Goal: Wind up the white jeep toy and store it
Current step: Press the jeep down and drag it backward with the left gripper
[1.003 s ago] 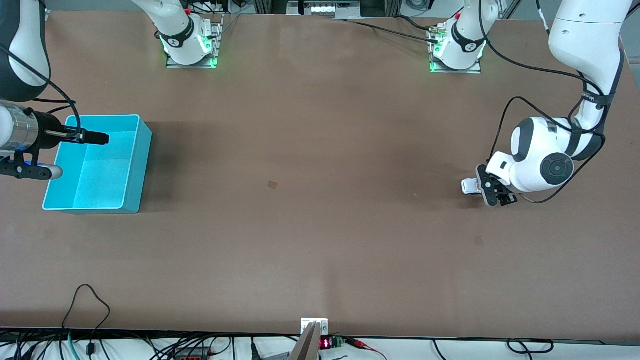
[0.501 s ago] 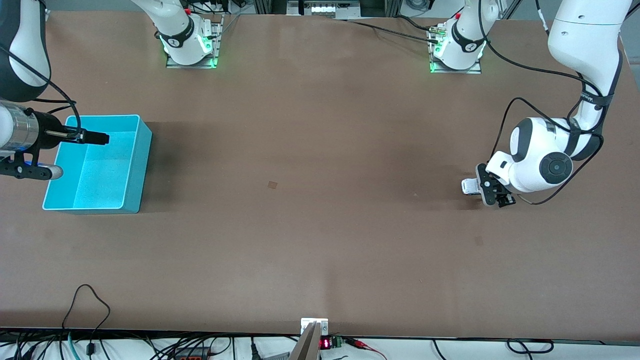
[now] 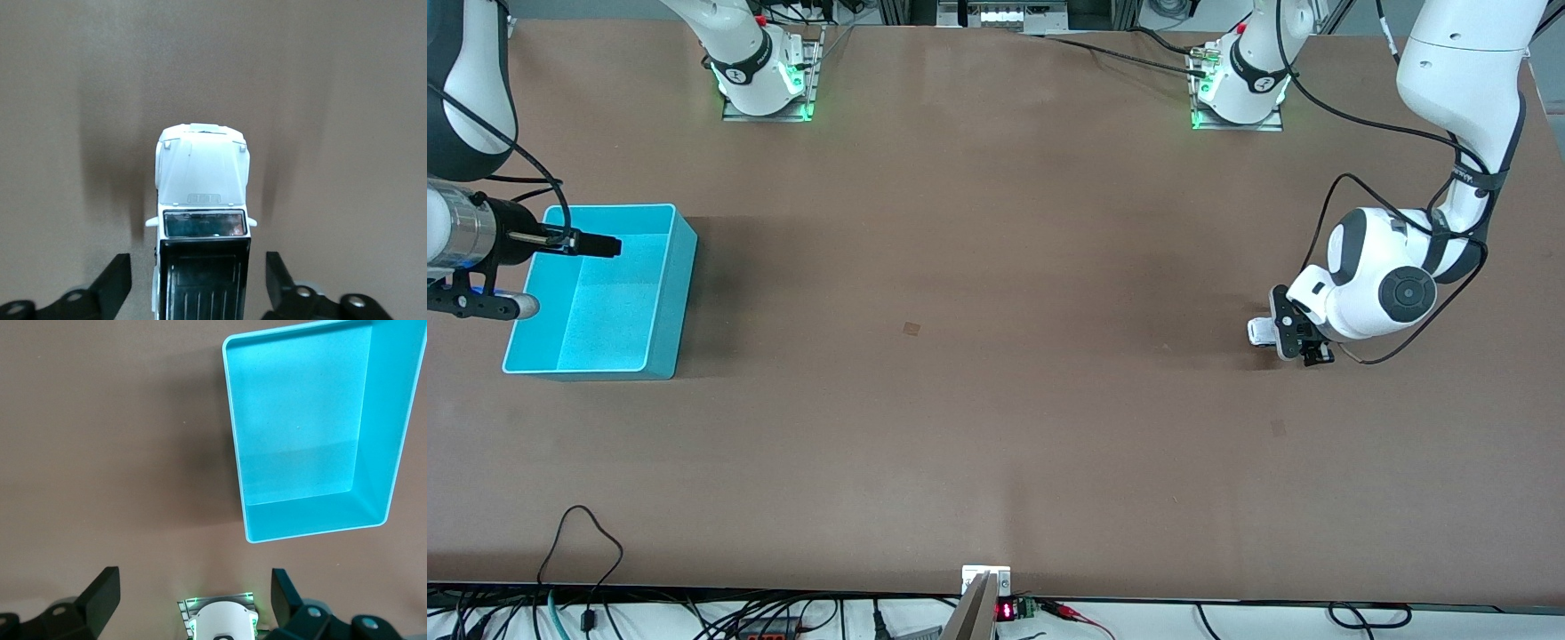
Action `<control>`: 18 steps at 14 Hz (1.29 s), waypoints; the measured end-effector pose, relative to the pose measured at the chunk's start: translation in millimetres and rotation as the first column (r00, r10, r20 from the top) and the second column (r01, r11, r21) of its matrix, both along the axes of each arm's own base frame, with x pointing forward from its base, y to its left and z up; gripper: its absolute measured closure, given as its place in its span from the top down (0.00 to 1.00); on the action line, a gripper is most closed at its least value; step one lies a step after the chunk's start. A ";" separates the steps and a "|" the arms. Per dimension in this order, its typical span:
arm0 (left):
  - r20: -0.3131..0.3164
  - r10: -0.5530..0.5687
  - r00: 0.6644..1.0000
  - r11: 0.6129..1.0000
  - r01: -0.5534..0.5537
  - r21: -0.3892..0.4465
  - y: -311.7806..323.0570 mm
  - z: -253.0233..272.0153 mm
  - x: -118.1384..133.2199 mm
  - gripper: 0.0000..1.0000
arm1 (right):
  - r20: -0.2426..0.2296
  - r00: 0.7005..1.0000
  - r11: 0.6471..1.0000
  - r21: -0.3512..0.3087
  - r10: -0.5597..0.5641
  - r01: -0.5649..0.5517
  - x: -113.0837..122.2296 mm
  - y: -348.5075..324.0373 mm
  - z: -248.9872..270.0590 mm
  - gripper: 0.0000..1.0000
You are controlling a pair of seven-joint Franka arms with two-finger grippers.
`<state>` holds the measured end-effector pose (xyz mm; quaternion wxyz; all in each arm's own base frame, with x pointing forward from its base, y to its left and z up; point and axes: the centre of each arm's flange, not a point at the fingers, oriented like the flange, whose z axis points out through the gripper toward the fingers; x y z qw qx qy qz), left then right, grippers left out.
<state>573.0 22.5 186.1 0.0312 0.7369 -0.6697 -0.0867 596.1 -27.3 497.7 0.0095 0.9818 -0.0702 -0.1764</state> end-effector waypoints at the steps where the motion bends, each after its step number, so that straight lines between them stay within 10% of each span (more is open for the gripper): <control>1: 0.000 -0.019 1.000 1.000 0.019 -0.003 0.0 0.1 0.1 0.76 | 0.000 1.000 1.000 0.000 0.000 0.000 0.0 0.0 0.0 1.00; 6: 0.005 -0.046 0.999 0.999 0.046 -0.008 -0.3 0.7 1.0 0.53 | 0.000 1.000 1.000 0.000 0.000 0.000 0.0 0.0 0.0 1.00; 18: 0.050 -0.080 0.996 0.997 0.081 -0.011 -3.4 15.1 5.2 0.52 | -0.004 1.000 1.000 0.000 0.000 0.000 -0.5 0.0 -0.6 1.00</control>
